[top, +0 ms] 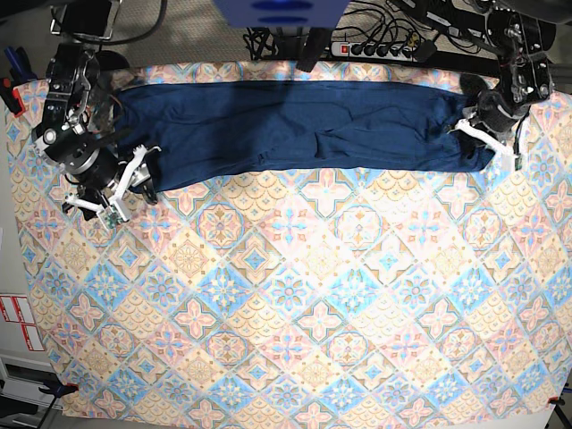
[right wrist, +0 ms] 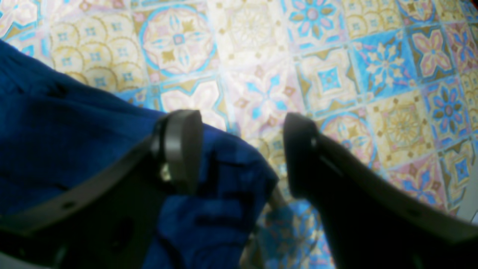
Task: Fold the T-shirt properly
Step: 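Grasp the strip end with the left gripper and lift it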
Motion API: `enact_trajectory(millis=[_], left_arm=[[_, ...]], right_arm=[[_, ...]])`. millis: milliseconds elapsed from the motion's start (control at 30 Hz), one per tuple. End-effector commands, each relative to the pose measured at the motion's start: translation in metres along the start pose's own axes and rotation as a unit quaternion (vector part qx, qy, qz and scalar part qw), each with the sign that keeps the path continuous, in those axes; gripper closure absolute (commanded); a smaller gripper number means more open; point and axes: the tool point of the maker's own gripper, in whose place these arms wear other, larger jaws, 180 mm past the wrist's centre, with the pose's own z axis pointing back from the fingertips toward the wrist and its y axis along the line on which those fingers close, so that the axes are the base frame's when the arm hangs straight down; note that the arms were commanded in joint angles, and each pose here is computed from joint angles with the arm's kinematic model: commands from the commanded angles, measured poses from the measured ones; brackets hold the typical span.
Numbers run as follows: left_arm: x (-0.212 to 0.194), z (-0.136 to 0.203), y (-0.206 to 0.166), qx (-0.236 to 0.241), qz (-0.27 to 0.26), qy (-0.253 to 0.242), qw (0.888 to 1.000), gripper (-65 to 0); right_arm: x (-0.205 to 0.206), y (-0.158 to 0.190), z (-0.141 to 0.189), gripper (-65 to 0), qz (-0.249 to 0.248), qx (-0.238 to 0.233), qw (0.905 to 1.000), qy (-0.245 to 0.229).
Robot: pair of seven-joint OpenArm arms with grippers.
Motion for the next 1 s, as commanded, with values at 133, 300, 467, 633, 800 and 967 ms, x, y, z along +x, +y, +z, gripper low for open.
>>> enact_trajectory(millis=[133,300,467,633,800,967], left_arm=[[0.020,0.017,-0.092,-0.105,-0.036,-0.053,0.992,0.0],[-0.005,0.012,-0.136,-0.155,-0.018,-0.031,0.987,0.0],[-0.022,0.011,-0.161,-0.180,0.002,-0.017,0.983,0.0],[-0.024,0.011,-0.173,-0.190,0.024,-0.020,0.981,0.0],[-0.025,0.010,-0.181,-0.196,0.039,-0.023,0.980,0.0],[-0.022,0.008,-0.189,-0.203,0.050,-0.029,0.978,0.0]], right_arm=[[0.011,-0.014,0.007,-33.8,0.003,-0.018,0.9996,-0.020],[0.002,-0.031,0.017,-33.8,-0.012,-0.045,0.9988,-0.013],[-0.010,-0.048,0.028,-33.8,-0.027,-0.072,0.9971,-0.006],[-0.014,-0.064,0.038,-33.8,-0.038,-0.097,0.9946,-0.006],[-0.017,-0.074,0.045,-33.8,-0.045,-0.113,0.9926,-0.007],[-0.021,-0.091,0.057,-33.8,-0.057,-0.142,0.9883,-0.008]])
